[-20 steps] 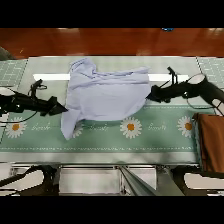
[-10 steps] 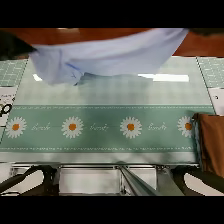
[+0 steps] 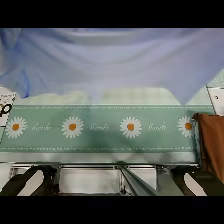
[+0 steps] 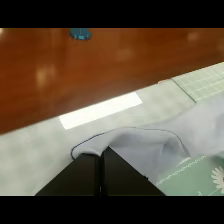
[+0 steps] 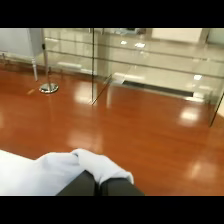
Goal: Fold the shirts.
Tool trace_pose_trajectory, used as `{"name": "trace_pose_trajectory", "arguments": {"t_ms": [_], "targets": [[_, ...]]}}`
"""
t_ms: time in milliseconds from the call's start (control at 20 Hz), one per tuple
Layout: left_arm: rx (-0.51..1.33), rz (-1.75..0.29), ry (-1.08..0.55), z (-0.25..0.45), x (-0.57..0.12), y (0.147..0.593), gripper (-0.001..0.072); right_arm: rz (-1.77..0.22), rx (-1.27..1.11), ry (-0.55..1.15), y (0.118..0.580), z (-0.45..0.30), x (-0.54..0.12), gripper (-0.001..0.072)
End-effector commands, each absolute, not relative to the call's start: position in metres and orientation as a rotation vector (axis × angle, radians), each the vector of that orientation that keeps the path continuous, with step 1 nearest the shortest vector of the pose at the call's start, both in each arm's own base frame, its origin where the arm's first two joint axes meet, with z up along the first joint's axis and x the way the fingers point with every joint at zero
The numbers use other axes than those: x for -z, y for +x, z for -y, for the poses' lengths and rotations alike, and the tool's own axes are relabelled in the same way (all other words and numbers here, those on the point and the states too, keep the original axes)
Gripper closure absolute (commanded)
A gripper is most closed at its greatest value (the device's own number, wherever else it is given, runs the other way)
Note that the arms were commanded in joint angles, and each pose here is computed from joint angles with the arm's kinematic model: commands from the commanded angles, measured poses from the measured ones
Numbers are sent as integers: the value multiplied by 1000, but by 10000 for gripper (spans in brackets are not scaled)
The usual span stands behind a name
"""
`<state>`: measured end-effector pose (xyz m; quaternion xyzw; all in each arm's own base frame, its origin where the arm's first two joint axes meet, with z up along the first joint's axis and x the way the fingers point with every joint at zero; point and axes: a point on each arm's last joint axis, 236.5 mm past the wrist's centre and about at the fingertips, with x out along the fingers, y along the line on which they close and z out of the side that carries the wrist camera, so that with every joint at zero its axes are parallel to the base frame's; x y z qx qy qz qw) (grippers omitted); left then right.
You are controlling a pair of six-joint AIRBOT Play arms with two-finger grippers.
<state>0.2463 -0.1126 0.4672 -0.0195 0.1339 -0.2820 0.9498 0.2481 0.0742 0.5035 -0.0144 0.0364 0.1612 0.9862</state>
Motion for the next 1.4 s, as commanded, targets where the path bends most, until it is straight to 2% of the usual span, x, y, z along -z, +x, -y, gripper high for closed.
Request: {"name": "trace_pose_trajectory", "arguments": {"t_ms": [0, 300, 450, 650, 850, 1000, 1100, 1350], "targets": [[565, -141, 37, 130, -496, 181, 690, -22, -289, -69, 202, -68, -515, 686], [560, -34, 113, 149, -506, 111, 690, -131, -305, -84, 177, -71, -488, 685], [566, -112, 84, 146, -486, 124, 690, -218, -312, -74, 179, -71, -466, 685], [584, -346, -67, 129, -421, 188, 690, -352, -320, -47, 208, -71, -423, 685], [612, -525, -261, 116, -345, 264, 690, -520, -320, 22, 261, -70, -348, 685], [625, -595, -391, 113, -294, 331, 690, -662, -306, 69, 315, -67, -284, 686], [638, -652, -420, 121, -256, 377, 690, -748, -300, 87, 362, -65, -243, 685], [454, -695, -565, 113, -145, 511, 690, -895, -270, 191, 475, -63, -126, 685]]}}
